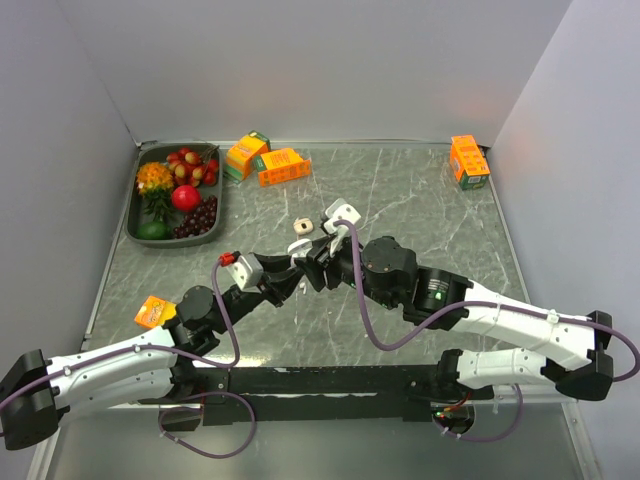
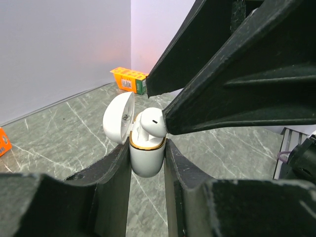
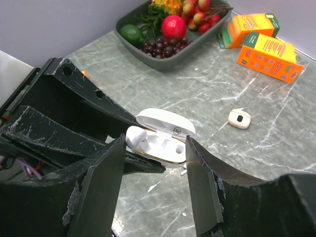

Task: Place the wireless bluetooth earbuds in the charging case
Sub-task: Place the earbud in the charging case.

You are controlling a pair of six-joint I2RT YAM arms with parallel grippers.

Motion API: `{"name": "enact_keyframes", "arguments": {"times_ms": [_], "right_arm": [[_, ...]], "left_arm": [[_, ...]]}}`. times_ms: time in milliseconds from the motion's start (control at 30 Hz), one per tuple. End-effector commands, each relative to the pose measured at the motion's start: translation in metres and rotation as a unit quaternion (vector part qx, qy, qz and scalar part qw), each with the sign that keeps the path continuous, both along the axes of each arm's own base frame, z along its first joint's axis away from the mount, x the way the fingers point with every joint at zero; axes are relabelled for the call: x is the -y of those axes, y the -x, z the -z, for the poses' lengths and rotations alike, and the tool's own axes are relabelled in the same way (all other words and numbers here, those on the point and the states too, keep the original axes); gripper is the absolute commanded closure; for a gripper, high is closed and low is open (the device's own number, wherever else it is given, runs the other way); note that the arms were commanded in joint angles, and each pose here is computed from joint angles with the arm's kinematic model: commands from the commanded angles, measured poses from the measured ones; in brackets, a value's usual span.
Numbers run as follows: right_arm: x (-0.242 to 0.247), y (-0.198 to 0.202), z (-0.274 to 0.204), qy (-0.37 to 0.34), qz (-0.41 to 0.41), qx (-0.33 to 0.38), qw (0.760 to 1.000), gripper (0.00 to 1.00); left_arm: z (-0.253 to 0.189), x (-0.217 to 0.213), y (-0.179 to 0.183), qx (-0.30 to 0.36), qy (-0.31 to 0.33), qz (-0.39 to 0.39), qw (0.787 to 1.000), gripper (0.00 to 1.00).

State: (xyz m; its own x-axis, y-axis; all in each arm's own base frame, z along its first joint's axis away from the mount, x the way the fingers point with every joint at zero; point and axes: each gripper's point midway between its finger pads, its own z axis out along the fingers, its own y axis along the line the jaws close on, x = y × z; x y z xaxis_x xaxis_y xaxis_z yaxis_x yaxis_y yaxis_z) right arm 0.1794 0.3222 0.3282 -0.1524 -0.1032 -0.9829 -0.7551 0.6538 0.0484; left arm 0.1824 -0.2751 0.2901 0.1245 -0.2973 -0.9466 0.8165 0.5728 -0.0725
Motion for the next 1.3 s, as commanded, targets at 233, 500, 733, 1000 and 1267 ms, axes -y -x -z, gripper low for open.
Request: {"name": "enact_keyframes", "arguments": {"times_ms": [233,500,733,1000,1267], "right_arm": [[0.009,-0.007,-0.017,-0.008,0.033,0.011,0.999,0.41],[0.014,-0.009,-0.013,0.003,0.043,0.013,0.999,0.41],[0.016,-0.011,-0.012,0.009,0.049,0.019,0.999,0.41],[0.018,-0.014,-0.011,0.022,0.049,0.036,0.998,0.41],[0.02,-0.018,-0.01,0.038,0.056,0.052,0.996,0.41]], "left_arm": [[-0.032,-0.005,0.003,0.016,0.041,0.001,0.999,0.99],[-0.034,-0.005,0.003,0.018,0.045,0.001,0.999,0.99],[-0.036,-0.006,0.004,0.019,0.048,0.002,0.999,0.99],[-0.035,-0.006,0.004,0.017,0.048,0.004,0.999,0.99],[-0.035,-0.006,0.005,0.018,0.05,0.005,0.999,0.99]]}}
